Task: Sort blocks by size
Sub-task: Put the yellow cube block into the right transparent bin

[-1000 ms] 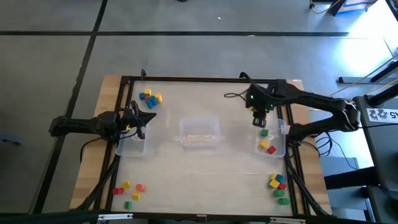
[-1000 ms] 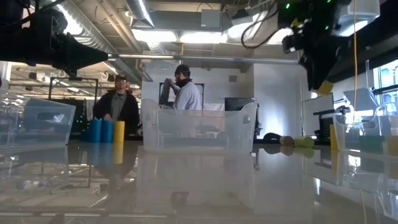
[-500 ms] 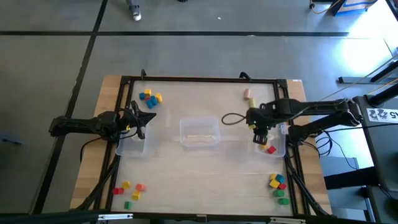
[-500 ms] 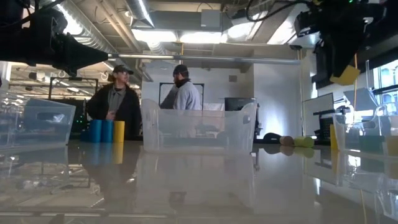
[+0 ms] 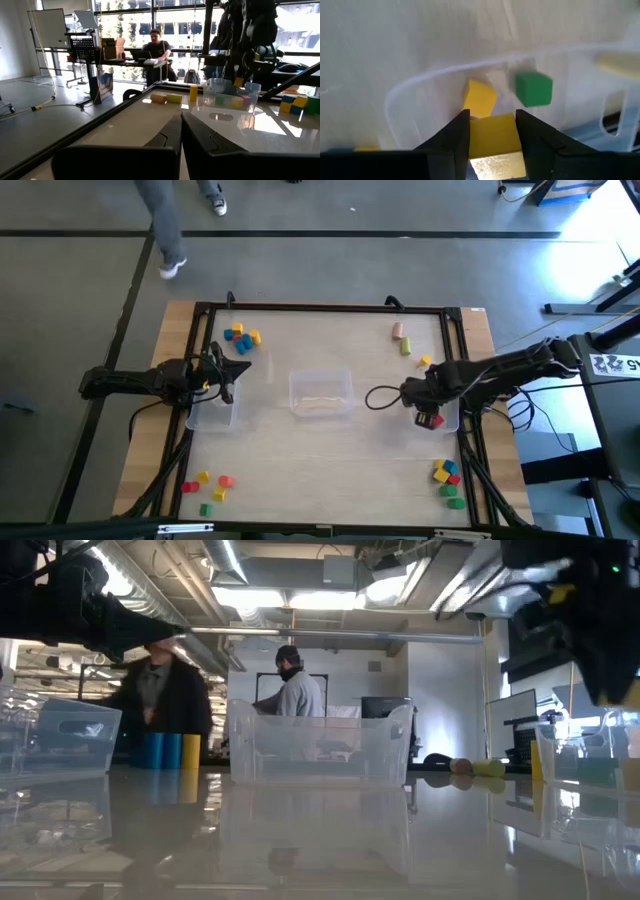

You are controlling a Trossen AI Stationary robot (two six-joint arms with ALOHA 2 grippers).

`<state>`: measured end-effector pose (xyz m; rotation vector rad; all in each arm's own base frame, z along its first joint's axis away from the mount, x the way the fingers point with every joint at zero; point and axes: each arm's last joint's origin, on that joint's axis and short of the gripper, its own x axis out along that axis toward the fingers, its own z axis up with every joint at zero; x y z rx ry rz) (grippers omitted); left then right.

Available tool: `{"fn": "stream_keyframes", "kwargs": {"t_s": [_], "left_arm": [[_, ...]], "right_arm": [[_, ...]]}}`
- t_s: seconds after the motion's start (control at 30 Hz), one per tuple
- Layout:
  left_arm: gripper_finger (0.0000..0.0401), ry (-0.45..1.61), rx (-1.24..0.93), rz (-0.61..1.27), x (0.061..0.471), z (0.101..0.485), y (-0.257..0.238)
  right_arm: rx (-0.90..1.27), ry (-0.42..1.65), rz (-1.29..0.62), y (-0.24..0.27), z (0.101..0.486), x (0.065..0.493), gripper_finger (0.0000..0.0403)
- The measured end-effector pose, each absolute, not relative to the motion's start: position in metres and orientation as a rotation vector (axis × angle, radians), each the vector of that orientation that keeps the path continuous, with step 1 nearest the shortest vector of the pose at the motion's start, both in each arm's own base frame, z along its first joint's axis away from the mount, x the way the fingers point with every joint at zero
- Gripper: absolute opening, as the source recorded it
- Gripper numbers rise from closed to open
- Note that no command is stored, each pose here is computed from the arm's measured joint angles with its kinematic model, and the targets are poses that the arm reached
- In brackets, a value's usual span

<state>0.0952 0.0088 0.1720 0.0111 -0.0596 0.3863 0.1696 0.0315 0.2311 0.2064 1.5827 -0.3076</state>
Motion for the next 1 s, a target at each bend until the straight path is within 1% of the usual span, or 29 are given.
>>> {"fn": "stream_keyframes", "kwargs": {"t_s": [0.2, 0.3, 0.37, 0.6, 0.73, 0.87, 1.0], "left_arm": [[0.0005, -0.060, 0.011, 0.387, 0.095, 0.172, 0.009], [0.0005, -0.060, 0.011, 0.386, 0.095, 0.172, 0.009], [0.0005, -0.060, 0.011, 0.386, 0.095, 0.172, 0.009], [0.0005, -0.060, 0.011, 0.386, 0.095, 0.172, 0.009], [0.0005, -0.060, 0.011, 0.386, 0.095, 0.172, 0.009], [0.0005, -0.060, 0.011, 0.387, 0.095, 0.172, 0.009], [0.0005, -0.060, 0.008, 0.386, 0.095, 0.172, 0.009]], "right_arm": [[0.214, 1.630, -0.318, 0.030, 0.214, 0.163, 0.0138], [0.224, 1.635, -0.338, 0.030, 0.210, 0.162, 0.0147], [0.226, 1.638, -0.341, 0.030, 0.210, 0.161, 0.0163], [0.256, 1.622, -0.308, 0.032, 0.219, 0.165, 0.0241], [0.281, 1.579, -0.263, 0.034, 0.236, 0.172, 0.0266], [0.270, 1.502, -0.170, 0.046, 0.251, 0.180, 0.0271], [0.273, 1.414, -0.086, 0.065, 0.255, 0.185, 0.0260]]}}
